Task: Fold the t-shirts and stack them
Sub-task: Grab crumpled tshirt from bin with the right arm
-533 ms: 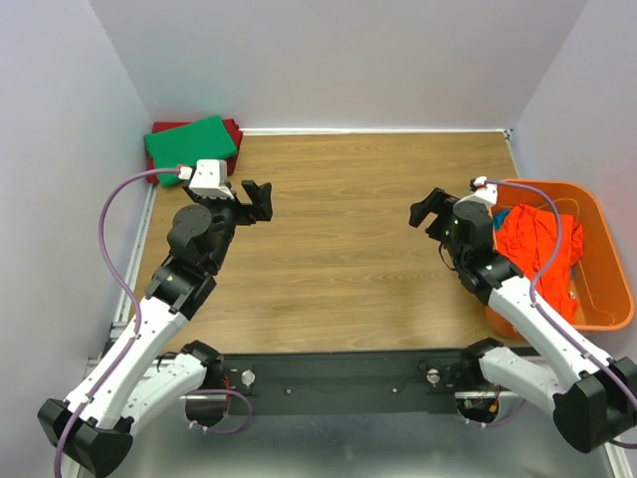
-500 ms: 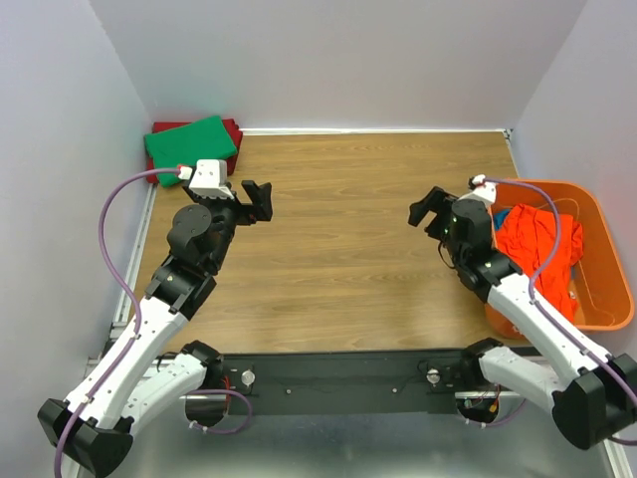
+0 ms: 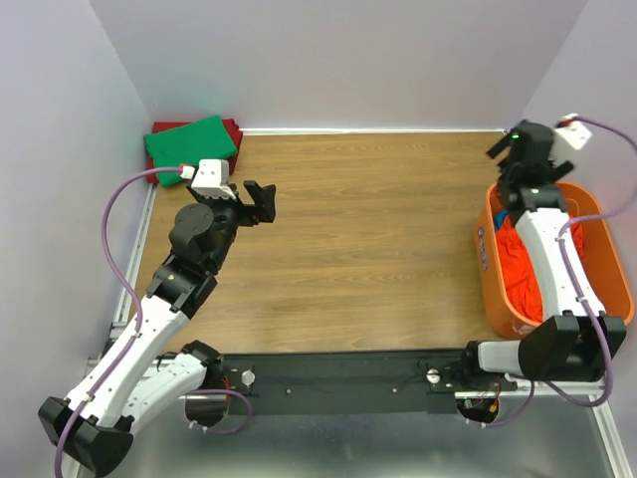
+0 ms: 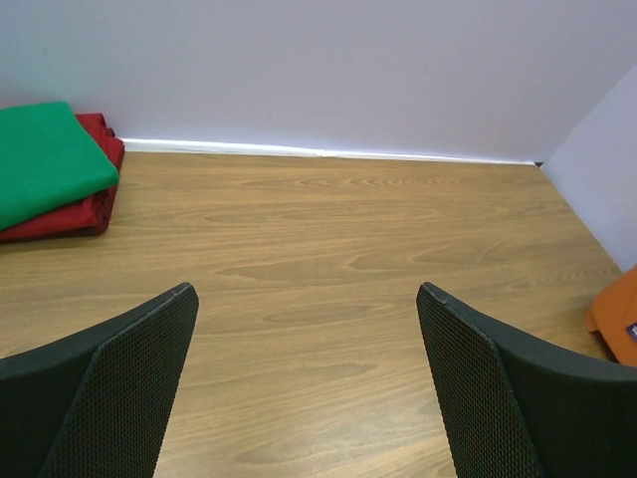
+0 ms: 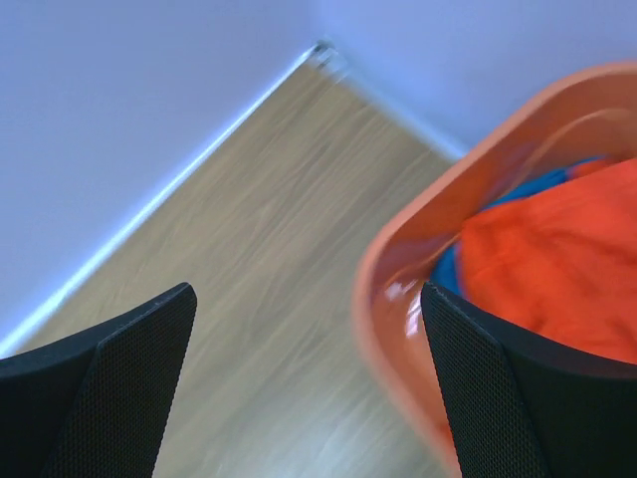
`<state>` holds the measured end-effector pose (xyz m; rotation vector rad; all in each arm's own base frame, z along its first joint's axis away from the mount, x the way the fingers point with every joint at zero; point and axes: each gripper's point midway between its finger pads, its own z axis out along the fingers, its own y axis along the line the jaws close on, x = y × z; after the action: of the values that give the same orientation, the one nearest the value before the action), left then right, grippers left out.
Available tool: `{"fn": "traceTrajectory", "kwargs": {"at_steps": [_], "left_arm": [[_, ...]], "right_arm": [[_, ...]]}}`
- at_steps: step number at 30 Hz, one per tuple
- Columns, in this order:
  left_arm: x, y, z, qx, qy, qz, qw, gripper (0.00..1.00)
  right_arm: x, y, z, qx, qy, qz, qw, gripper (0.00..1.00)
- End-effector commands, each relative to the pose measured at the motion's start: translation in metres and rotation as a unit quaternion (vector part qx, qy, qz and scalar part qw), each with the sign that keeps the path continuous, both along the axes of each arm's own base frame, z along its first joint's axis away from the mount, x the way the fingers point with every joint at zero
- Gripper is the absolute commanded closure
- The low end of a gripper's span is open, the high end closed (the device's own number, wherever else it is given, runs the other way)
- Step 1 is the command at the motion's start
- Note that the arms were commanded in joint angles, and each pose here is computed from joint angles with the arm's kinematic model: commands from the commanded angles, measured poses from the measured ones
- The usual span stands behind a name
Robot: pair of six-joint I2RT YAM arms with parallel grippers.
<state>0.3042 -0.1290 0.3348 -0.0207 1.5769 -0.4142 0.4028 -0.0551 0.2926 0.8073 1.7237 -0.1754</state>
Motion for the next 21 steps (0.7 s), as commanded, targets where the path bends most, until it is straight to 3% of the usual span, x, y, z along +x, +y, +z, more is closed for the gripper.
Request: {"fn": "traceTrajectory", "kwargs": {"at_steps": [1,4,11,21], "left_arm": [[-0.003,-0.005,0.004,-0.009,0.001,-0.015,1.000,0.01],[-0.004,-0.006,0.003,-0.015,0.005,-0.017,1.000,0.01],[-0.006,-0.010,0.003,-0.018,0.007,-0.030,0.999,0.01],[-0.005,-0.016,0.000,-0.015,0.012,-0.044,0.999,0.02]], "right_arm": [[-0.021,-0.074,-0.017,-0.001,0.047,-0.107,0.993,0.00],[-0.039,-0.127,-0.055,0.030,0.073,-0.189,0.979,0.00],[-0.073,-0.171,-0.175,0.111,0.161,-0.296,0.935,0.00],[-0.076,-0.195,-0.208,0.132,0.160,-0.342,0.917,0.01]]}}
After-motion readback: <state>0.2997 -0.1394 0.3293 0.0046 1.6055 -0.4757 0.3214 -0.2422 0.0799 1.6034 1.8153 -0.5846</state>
